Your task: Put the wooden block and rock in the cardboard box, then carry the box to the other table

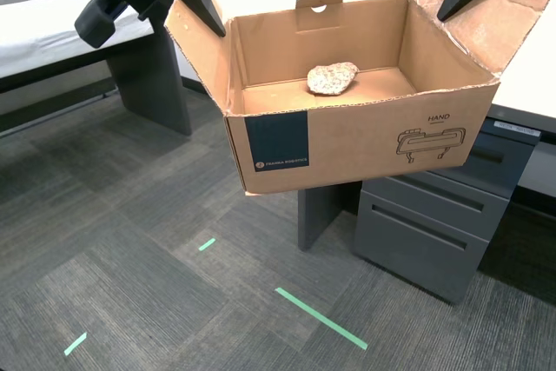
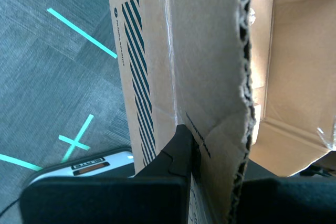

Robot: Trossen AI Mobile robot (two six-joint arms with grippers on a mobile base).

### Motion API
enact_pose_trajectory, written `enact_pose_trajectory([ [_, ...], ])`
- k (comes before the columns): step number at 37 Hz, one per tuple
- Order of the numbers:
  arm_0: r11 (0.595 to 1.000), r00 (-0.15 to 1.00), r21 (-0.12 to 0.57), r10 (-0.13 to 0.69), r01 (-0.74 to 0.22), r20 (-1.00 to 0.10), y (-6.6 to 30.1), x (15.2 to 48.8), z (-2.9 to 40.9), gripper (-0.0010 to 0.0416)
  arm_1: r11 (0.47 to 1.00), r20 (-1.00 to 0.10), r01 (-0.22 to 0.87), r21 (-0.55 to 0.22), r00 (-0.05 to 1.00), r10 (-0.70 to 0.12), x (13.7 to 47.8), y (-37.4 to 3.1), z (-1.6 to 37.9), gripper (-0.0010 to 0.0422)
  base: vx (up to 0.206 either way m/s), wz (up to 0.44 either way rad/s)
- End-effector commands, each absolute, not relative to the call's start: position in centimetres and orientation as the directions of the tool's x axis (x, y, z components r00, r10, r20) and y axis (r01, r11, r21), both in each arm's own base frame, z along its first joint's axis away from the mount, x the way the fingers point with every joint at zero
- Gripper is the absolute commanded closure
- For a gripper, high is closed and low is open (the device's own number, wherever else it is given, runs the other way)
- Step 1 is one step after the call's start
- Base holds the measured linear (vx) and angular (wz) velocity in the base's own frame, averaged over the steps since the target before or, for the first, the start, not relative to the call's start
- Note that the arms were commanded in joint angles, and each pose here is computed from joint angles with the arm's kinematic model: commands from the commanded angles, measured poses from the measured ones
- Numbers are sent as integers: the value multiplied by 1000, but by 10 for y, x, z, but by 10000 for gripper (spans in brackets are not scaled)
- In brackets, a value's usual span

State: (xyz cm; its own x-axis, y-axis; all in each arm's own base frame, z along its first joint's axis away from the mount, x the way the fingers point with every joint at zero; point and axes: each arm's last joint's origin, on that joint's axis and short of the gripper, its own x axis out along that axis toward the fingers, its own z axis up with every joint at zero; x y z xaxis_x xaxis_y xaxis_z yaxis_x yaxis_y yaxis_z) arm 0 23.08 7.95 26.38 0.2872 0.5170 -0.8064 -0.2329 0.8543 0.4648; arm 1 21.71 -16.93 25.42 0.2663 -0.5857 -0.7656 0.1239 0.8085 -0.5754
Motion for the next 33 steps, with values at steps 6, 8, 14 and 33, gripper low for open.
enact_pose_trajectory([
  [6,848,287,473,527,-238,-800,80,231,265,406,809,-766,184,-558,262,-587,217,-169,255,413,87,-12],
  [8,848,287,473,527,-238,-800,80,231,265,406,812,-769,205,-547,259,-584,216,-169,254,413,95,9],
  [14,849,288,477,527,-230,-800,80,231,265,406,816,-781,264,-514,248,-573,215,-168,253,413,104,40],
  [33,849,287,489,527,-200,-800,80,231,265,406,810,-784,330,-485,245,-570,215,-167,253,413,113,98],
])
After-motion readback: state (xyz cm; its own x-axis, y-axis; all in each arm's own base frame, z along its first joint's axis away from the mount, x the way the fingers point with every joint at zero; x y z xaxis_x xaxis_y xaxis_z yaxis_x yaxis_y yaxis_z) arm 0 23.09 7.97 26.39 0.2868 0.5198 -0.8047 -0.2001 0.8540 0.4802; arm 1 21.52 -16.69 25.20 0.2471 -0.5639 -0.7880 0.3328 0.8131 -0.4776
